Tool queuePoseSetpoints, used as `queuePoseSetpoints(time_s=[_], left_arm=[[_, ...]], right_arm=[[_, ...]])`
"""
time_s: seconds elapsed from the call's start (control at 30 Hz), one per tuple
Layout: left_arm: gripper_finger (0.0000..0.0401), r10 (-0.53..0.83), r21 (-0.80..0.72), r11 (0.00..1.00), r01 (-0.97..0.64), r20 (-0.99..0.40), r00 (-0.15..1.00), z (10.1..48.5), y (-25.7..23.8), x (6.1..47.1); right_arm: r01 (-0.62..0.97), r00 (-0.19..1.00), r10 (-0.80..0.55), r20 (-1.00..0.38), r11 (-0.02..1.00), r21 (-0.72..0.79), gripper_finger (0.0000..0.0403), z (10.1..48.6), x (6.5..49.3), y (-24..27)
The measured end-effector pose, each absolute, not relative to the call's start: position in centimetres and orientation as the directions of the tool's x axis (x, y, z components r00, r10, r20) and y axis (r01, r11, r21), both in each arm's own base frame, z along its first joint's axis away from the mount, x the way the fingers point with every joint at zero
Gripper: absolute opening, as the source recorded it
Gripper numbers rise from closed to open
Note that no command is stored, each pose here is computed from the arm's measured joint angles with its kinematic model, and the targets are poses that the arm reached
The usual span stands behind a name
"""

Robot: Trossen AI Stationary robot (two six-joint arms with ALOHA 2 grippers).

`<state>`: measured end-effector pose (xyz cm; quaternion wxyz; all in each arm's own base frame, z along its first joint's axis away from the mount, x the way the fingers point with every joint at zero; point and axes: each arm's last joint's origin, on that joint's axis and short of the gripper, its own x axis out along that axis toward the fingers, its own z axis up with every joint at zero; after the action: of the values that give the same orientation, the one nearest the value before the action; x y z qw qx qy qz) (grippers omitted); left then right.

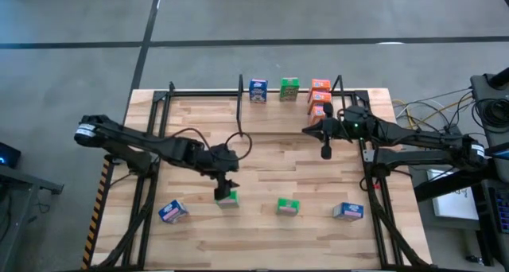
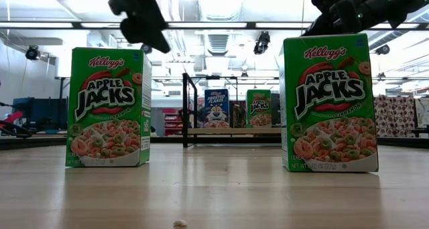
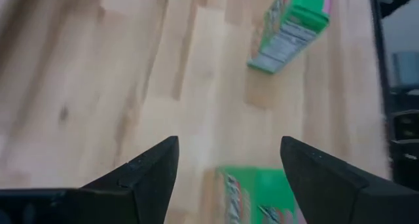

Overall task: Stack cereal on shelf
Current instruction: Put the left green cereal box aligned with the other green cereal box on the shelf

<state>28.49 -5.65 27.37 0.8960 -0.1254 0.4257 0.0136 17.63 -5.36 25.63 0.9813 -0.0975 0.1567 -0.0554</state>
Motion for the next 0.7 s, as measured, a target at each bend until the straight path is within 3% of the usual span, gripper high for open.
queuePoseSetpoints(time_s=[0.37,0.6,0.7], left_arm=[[0.0289,-0.144,-0.335,0.913,-0.232,-0.797,0.587,29.1,-7.0,27.9],[0.0291,-0.200,-0.423,0.857,-0.294,-0.800,0.566,28.9,-9.3,27.3],[0.0291,-0.162,-0.394,0.866,-0.308,-0.804,0.573,28.5,-10.6,27.2]], right_arm=[[0.064,0.950,-0.133,-0.282,0.969,-0.240,0.0009,25.9,17.4,-5.1],[0.055,0.950,-0.133,-0.282,0.961,-0.269,0.0009,25.9,17.4,-5.1],[0.054,0.950,-0.133,-0.282,0.960,-0.274,0.0009,25.9,17.4,-5.1]])
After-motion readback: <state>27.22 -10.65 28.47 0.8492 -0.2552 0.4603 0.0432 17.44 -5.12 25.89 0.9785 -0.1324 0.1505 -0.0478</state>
